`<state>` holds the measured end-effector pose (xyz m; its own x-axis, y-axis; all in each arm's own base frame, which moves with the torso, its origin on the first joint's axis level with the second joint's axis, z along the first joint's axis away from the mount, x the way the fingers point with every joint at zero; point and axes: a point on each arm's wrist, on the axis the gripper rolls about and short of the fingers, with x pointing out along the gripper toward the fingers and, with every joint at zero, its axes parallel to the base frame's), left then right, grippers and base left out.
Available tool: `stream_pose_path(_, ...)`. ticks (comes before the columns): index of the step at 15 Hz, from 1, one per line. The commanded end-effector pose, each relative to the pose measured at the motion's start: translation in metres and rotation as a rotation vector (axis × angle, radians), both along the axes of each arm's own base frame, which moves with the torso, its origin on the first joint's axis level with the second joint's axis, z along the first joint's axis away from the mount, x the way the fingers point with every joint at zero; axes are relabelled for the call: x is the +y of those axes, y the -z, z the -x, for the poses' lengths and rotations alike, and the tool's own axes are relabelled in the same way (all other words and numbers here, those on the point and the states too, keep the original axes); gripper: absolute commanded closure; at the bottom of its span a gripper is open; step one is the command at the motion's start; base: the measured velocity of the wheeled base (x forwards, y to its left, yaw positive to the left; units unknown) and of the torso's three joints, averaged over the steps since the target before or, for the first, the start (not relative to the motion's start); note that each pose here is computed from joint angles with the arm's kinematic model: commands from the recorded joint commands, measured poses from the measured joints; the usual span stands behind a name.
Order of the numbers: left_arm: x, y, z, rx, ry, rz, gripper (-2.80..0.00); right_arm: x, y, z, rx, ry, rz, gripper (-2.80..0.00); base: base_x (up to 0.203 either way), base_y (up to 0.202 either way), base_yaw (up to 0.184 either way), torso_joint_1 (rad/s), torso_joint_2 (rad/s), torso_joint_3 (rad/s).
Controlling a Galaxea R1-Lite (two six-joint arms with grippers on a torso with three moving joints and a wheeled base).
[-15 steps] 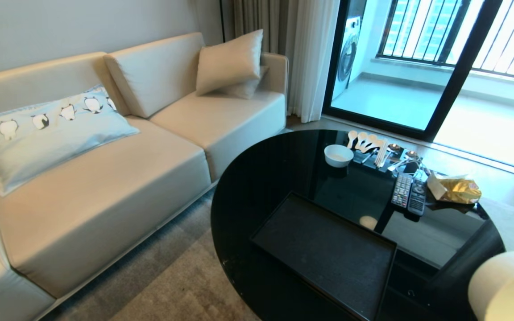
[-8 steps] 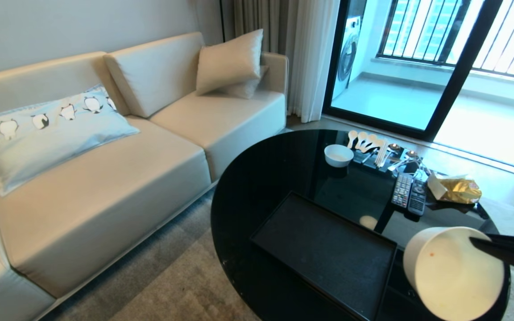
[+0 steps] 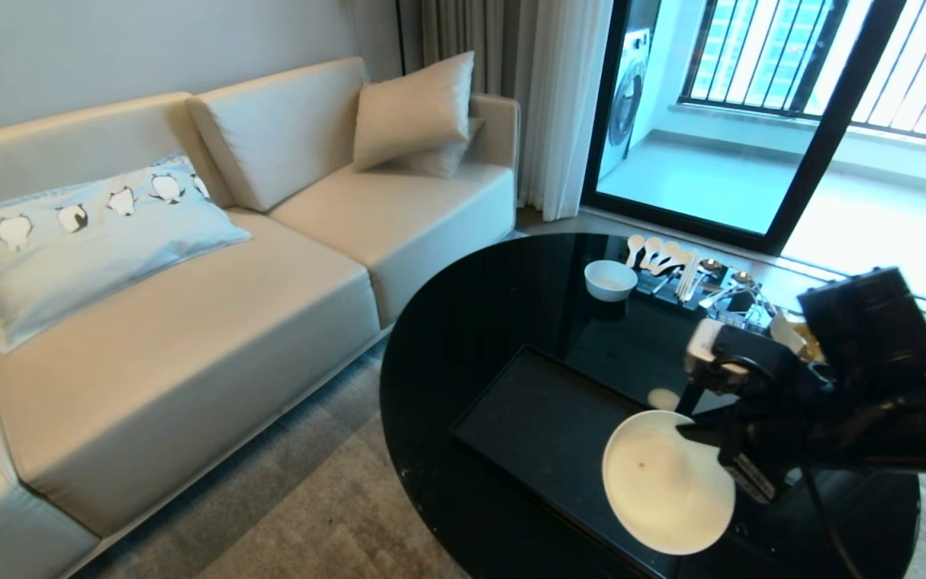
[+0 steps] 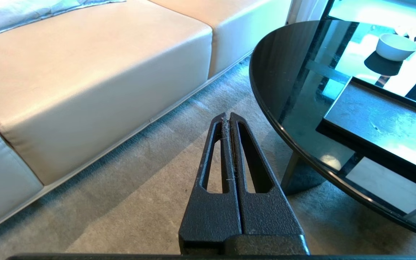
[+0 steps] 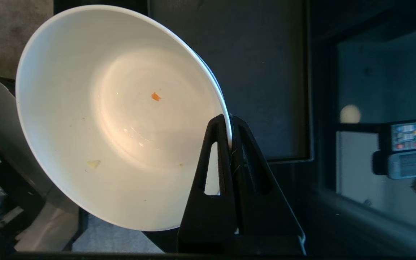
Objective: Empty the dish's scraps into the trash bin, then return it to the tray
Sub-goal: Put the bowl back to the table
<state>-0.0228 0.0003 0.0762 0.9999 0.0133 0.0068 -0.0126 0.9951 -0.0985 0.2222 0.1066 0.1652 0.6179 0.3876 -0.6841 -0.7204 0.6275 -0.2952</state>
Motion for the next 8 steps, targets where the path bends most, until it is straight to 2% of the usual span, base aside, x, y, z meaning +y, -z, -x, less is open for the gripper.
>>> stream_pose_path(1, 0.000, 0.000, 0.000, -0.001, 0.000, 0.001, 0.00, 0.035, 0.037, -0.031, 0.178, 0.101, -0.026, 0.00, 0.000, 0.000, 0.000, 0.000, 0.00, 0.000)
stream_pose_path(4, 0.000, 0.000, 0.000, -0.001, 0.000, 0.001, 0.00, 0.079, 0.054, -0.047, 0.312, 0.341, -0.178, 0.00, 0.000, 0.000, 0.000, 0.000, 0.00, 0.000)
stream_pose_path(8, 0.000, 0.000, 0.000, -0.001, 0.000, 0.001, 0.00, 0.113, 0.056, -0.061, 0.490, 0.676, -0.390, 0.00, 0.000, 0.000, 0.000, 0.000, 0.00, 0.000)
